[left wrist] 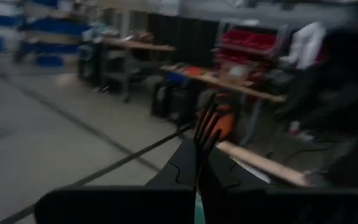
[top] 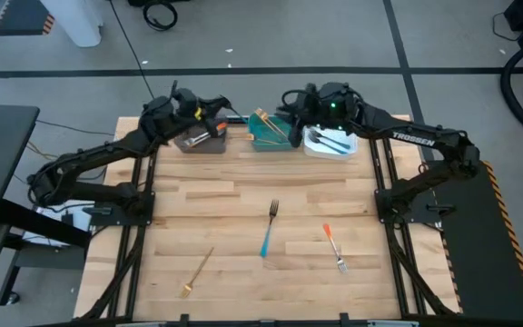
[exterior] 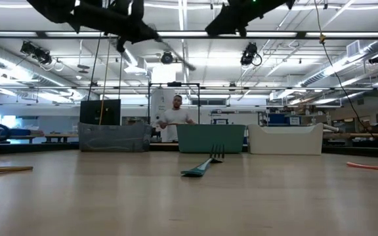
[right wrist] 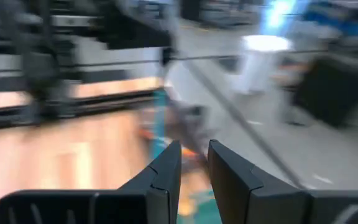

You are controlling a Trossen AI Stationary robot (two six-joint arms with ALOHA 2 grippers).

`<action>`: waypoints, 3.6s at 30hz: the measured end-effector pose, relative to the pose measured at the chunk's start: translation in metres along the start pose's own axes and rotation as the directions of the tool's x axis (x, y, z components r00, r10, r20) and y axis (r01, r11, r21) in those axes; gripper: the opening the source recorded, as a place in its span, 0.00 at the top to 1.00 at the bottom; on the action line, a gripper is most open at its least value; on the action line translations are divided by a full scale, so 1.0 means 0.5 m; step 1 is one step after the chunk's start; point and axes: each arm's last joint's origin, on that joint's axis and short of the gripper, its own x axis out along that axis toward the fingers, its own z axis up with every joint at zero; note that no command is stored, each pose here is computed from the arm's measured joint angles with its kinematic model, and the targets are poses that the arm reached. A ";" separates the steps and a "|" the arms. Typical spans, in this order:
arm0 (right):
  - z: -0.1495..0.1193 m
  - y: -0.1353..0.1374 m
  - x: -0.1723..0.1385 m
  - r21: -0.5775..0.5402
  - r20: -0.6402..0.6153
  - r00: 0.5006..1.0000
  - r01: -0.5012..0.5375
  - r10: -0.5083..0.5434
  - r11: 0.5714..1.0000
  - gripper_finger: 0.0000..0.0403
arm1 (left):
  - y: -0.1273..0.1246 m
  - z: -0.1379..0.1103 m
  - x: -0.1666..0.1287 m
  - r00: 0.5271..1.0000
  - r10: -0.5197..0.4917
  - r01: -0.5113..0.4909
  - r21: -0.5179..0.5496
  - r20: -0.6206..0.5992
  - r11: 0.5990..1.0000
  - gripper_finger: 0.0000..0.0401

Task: Sort silverware by color (type)
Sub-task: Put the bottom blue fork into the white bin, then put the orange fork into the black transparent bin

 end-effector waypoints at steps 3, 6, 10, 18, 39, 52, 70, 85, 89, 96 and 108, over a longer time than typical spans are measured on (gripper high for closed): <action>-0.007 -0.001 0.015 0.025 -0.002 0.997 -0.073 0.073 0.997 0.78 | -0.025 -0.009 0.015 0.998 -0.060 0.060 -0.002 0.028 0.998 0.99; -0.016 0.003 0.029 0.052 -0.012 0.989 -0.149 0.150 0.987 0.78 | -0.046 -0.020 0.028 0.993 -0.104 0.104 -0.004 0.048 0.995 0.99; -0.023 0.010 0.043 0.108 -0.011 0.964 -0.264 0.267 0.958 0.78 | -0.063 -0.035 0.042 0.989 -0.137 0.137 -0.008 0.060 0.990 0.99; -0.048 0.031 0.078 0.141 -0.065 0.951 -0.291 0.302 0.946 0.78 | -0.089 -0.031 0.064 0.981 -0.176 0.176 0.000 0.080 0.984 0.99; -0.056 0.012 0.067 0.059 -0.162 0.986 0.035 -0.025 0.998 0.98 | -0.057 -0.032 0.074 0.991 -0.129 0.131 -0.066 0.028 0.989 0.86; -0.091 -0.111 -0.066 -0.066 -0.482 0.790 0.399 -0.379 0.915 0.98 | -0.011 0.025 0.082 0.989 -0.112 0.122 -0.103 0.098 0.987 0.77; -0.298 -0.184 -0.042 -0.004 -0.870 0.475 0.262 -0.133 0.965 0.95 | -0.005 -0.035 0.080 0.972 -0.100 0.121 0.088 -0.212 0.989 0.79; -0.332 -0.189 -0.029 -0.095 -0.909 0.351 0.352 -0.225 0.931 0.80 | -0.003 -0.045 0.066 0.949 -0.083 0.112 0.080 -0.304 0.990 0.79; -0.315 -0.179 -0.044 -0.070 -0.902 0.366 0.403 -0.230 0.913 0.79 | -0.004 -0.053 0.046 0.912 -0.069 0.104 0.065 -0.404 0.992 0.79; -0.278 -0.120 -0.070 0.166 -0.885 0.458 0.476 -0.083 0.864 0.80 | -0.020 -0.102 0.013 0.757 -0.062 0.093 0.013 -0.651 0.996 0.79; -0.255 0.047 -0.087 0.327 -0.912 0.397 0.552 0.103 0.767 0.80 | -0.091 -0.160 -0.046 0.483 -0.104 0.133 -0.045 -0.870 0.990 0.79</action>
